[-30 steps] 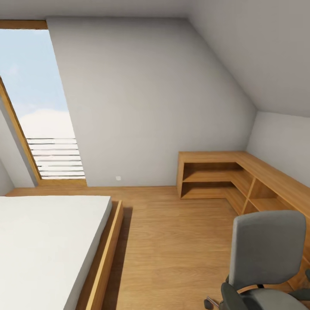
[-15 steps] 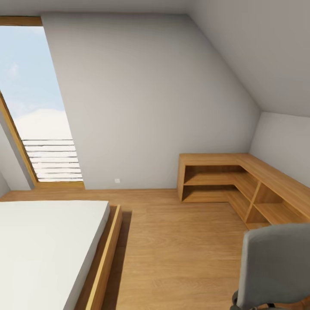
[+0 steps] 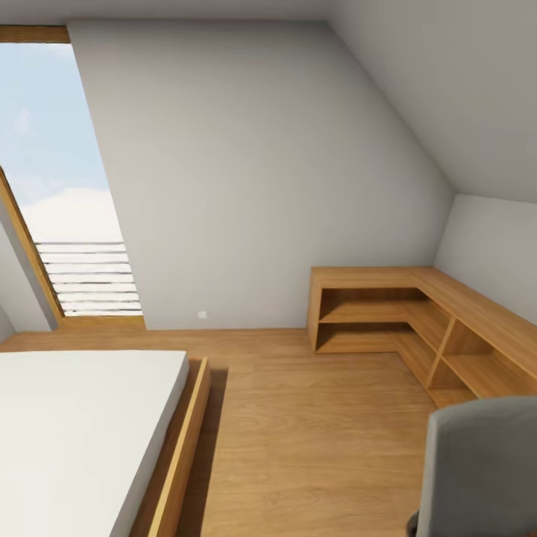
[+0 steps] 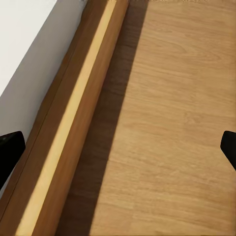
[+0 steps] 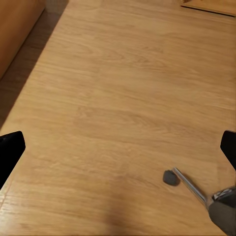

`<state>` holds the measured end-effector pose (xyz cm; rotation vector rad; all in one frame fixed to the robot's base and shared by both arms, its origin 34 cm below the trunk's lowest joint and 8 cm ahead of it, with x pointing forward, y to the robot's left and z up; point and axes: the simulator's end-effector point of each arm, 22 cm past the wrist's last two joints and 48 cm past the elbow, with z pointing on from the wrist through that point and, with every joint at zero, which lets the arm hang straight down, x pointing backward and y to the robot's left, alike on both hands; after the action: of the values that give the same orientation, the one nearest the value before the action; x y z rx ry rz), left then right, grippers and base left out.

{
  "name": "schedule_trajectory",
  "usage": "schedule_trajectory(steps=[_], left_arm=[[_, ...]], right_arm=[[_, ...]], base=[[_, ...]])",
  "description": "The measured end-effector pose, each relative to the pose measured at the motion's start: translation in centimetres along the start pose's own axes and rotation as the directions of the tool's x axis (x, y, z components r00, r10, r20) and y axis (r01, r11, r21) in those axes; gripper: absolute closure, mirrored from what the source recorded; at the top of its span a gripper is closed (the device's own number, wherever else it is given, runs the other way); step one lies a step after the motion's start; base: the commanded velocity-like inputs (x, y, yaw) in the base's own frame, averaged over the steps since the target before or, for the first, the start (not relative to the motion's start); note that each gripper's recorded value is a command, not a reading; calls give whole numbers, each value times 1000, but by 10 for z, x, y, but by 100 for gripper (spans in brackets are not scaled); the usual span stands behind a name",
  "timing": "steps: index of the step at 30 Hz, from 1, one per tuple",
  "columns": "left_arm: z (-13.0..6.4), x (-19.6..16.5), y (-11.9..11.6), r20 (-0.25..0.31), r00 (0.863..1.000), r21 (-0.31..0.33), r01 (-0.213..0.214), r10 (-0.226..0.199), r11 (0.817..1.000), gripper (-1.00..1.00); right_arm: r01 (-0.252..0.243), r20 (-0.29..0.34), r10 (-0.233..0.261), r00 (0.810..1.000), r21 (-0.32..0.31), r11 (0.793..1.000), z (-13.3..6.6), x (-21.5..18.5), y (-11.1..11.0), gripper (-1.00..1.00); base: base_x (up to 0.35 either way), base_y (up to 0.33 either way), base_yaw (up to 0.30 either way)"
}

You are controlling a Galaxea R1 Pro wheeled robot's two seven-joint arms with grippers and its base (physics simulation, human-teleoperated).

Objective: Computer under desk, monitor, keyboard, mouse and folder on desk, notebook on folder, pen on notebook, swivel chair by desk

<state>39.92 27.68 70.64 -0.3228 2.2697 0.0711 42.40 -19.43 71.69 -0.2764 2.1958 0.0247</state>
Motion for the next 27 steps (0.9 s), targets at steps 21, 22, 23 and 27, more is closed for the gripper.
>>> schedule_trajectory(steps=[21,22,23,27], left_arm=[[0,0,0,-2,1000,0,0,0,1000,-100],[0,0,0,-2,1000,0,0,0,1000,-100],[0,0,0,-2,1000,0,0,0,1000,-100],[0,0,0,-2,1000,0,0,0,1000,-100]], right_arm=[[0,-1,0,1000,2,1000,0,1,-1,-100],[0,-1,0,1000,2,1000,0,1,-1,-100],[0,-2,0,1000,2,1000,0,1,-1,-100],[0,-2,0,1000,2,1000,0,1,-1,-100]], base=[[59,0,0],[1,0,0],[1,6,0],[-28,67,0]])
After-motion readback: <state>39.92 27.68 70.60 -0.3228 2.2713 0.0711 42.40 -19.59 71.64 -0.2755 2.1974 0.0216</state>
